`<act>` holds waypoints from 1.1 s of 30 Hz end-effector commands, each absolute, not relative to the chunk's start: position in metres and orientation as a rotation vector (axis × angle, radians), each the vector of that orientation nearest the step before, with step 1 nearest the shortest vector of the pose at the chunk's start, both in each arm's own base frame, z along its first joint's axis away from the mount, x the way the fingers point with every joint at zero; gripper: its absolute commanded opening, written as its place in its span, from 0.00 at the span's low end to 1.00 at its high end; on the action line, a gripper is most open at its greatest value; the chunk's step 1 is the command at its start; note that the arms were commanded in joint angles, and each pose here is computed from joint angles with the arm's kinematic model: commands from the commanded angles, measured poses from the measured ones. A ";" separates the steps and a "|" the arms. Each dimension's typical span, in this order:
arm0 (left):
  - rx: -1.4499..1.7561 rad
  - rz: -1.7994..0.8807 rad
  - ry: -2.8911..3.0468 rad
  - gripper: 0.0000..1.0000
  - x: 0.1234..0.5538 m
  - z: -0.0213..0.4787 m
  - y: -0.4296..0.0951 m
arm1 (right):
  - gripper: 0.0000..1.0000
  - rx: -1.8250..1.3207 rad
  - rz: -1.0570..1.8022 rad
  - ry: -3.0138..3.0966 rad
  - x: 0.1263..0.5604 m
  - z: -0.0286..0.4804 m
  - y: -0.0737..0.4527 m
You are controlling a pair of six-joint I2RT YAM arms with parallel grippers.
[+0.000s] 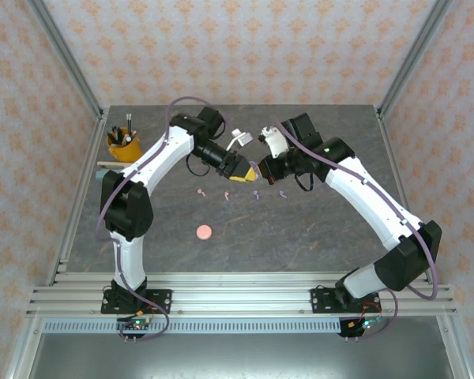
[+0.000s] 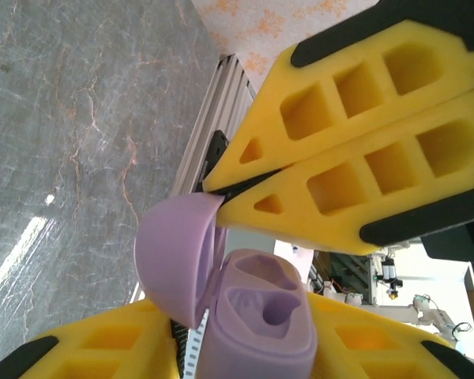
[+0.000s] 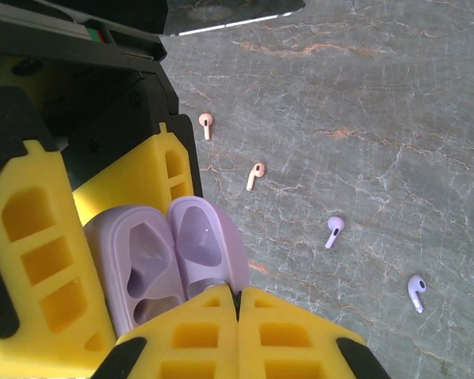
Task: Insert wireless bluetooth earbuds into charging case
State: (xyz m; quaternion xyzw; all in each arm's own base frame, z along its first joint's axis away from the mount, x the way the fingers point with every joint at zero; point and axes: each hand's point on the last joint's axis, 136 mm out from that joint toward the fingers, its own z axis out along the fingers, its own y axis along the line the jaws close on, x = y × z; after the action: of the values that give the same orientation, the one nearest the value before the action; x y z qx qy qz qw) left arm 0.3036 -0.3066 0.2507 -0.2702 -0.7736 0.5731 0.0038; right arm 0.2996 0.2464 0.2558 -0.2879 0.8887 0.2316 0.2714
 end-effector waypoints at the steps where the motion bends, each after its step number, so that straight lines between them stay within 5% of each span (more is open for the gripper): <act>1: -0.872 1.828 -2.384 0.37 0.301 0.259 -0.312 | 0.00 -0.786 0.648 2.374 0.300 0.264 0.252; 18: -0.873 1.812 -2.378 0.08 0.298 0.251 -0.311 | 0.00 -0.739 0.603 2.370 0.307 0.268 0.248; 23: -0.896 1.771 -2.438 0.00 0.303 0.246 -0.310 | 0.36 -0.648 0.495 2.344 0.318 0.286 0.232; 33: -0.958 1.666 -2.714 0.00 0.327 0.252 -0.305 | 0.65 -0.282 0.531 2.293 0.324 0.325 0.168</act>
State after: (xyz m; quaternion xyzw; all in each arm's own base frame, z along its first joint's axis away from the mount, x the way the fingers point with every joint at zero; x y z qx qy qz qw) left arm 0.3206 -0.3074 0.2294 -0.2758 -0.8025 0.5282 -0.0288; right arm 0.3267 0.1858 0.3135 -0.1641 0.8964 0.2038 0.3577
